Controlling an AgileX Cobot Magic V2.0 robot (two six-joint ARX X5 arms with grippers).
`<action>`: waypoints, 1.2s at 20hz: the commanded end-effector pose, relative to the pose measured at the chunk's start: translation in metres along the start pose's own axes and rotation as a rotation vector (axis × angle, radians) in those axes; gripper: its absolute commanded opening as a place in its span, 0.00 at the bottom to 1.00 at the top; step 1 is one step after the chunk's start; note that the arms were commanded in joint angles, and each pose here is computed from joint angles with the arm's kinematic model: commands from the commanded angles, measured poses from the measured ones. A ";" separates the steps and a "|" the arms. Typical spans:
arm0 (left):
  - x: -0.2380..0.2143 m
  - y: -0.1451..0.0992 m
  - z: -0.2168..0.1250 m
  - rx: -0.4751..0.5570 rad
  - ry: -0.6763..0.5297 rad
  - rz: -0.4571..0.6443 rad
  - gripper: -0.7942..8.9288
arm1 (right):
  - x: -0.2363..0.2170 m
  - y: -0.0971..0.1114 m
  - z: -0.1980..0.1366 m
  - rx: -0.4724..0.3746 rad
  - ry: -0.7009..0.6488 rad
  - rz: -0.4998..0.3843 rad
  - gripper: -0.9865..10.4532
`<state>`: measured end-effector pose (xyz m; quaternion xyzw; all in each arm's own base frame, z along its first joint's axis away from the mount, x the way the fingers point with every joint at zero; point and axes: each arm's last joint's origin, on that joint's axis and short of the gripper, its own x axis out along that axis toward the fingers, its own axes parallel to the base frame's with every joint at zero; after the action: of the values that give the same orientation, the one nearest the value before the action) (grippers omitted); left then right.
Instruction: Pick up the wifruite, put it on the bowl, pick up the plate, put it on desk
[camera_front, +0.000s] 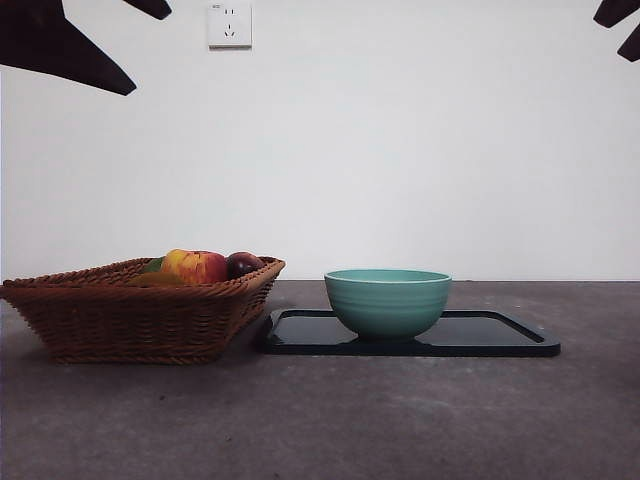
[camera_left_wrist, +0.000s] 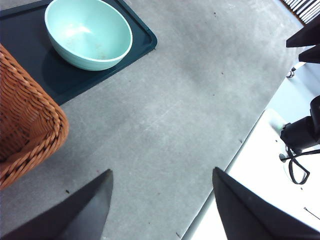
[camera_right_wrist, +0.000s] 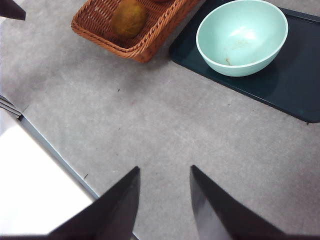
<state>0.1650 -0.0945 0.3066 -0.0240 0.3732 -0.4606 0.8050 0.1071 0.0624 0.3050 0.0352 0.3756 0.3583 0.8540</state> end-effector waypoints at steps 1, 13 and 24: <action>0.000 -0.001 0.003 0.029 -0.003 -0.008 0.40 | 0.000 0.001 0.002 -0.003 -0.007 0.004 0.23; 0.000 -0.001 0.003 0.031 -0.005 -0.008 0.40 | 0.000 -0.001 0.004 0.095 -0.025 -0.046 0.23; 0.000 -0.001 0.003 0.035 -0.006 -0.008 0.40 | 0.054 -0.037 0.074 0.241 -0.044 -0.169 0.33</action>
<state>0.1650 -0.0945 0.3064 -0.0186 0.3713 -0.4629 0.8047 0.1975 0.0824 0.3134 0.1162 0.3956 0.2389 0.8792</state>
